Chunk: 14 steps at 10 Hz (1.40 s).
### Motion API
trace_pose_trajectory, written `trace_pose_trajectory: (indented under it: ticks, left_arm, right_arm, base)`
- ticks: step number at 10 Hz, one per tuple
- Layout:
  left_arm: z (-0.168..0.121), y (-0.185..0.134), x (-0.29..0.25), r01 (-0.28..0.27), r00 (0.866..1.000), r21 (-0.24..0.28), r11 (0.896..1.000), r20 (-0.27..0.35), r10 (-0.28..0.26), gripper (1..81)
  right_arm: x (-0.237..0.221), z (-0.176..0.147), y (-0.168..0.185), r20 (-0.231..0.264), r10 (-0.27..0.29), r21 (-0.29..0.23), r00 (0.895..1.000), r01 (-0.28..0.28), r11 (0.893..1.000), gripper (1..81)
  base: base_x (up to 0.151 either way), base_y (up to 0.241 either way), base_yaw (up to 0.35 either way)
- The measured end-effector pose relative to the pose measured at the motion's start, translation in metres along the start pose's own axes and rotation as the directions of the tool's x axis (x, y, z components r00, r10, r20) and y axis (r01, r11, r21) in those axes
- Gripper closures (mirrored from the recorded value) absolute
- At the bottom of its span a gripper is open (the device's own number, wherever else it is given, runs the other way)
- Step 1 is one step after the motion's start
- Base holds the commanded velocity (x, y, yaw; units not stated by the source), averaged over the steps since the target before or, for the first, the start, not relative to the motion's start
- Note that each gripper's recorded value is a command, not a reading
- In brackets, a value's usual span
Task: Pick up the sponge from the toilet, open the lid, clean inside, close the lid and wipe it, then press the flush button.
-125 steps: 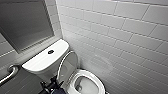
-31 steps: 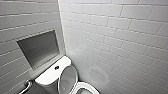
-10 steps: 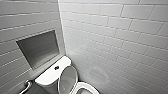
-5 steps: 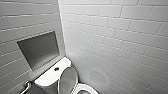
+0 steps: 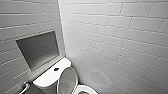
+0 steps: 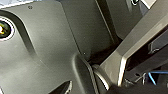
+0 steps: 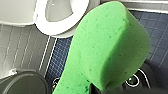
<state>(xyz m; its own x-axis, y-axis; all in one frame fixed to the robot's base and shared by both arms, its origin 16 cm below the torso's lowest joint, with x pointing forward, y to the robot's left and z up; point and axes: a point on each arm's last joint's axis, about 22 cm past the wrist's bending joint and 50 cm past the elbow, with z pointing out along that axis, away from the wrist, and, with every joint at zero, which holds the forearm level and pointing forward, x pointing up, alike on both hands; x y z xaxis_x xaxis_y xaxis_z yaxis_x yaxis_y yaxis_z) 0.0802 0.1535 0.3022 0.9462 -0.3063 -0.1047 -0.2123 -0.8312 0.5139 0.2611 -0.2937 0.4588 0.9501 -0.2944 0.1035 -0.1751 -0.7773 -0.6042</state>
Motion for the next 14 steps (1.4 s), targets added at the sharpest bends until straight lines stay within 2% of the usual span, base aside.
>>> trace_pose_trajectory:
  ticks: [2,4,5,8,9,11,14]
  left_arm:
    - [0.017,-0.002,-0.012,0.022,0.999,-0.016,1.000,0.039,-0.021,1.0]
    - [0.023,-0.005,-0.013,0.030,0.998,-0.020,0.999,0.052,-0.029,1.0]
    - [0.023,-0.009,-0.012,0.030,0.998,-0.017,0.999,0.051,-0.029,1.0]
    - [0.021,-0.009,-0.034,0.046,0.996,-0.014,0.999,0.074,-0.044,1.0]
    - [0.021,-0.005,-0.051,0.057,0.995,-0.016,0.998,0.083,-0.055,1.0]
    - [0.021,0.000,-0.070,0.076,0.996,-0.010,0.997,0.058,-0.075,1.0]
    - [0.021,-0.001,-0.061,0.073,0.997,-0.008,0.997,0.034,-0.073,1.0]
  right_arm:
    - [0.053,0.016,-0.004,-0.038,0.010,0.018,0.999,-0.010,1.000,81.1]
    - [0.095,0.019,-0.007,-0.064,0.017,0.026,0.998,-0.016,1.000,81.1]
    - [0.136,0.014,-0.013,-0.104,0.005,0.031,0.995,-0.001,1.000,81.1]
    - [0.222,0.011,-0.058,-0.148,-0.048,0.075,0.988,0.059,0.995,81.1]
    - [0.240,0.016,-0.068,-0.141,-0.063,0.078,0.988,0.075,0.994,81.1]
    - [0.264,0.041,-0.085,-0.125,-0.083,0.079,0.989,0.093,0.993,81.1]
    - [0.251,0.101,-0.126,-0.051,-0.102,0.117,0.994,0.107,0.987,81.1]
  base:
    - [0.000,0.000,0.000]
    - [0.000,0.000,0.000]
    - [0.000,0.000,0.000]
    - [0.000,0.000,0.000]
    - [0.000,0.000,0.000]
    - [0.000,0.000,0.000]
    - [0.000,0.000,0.000]
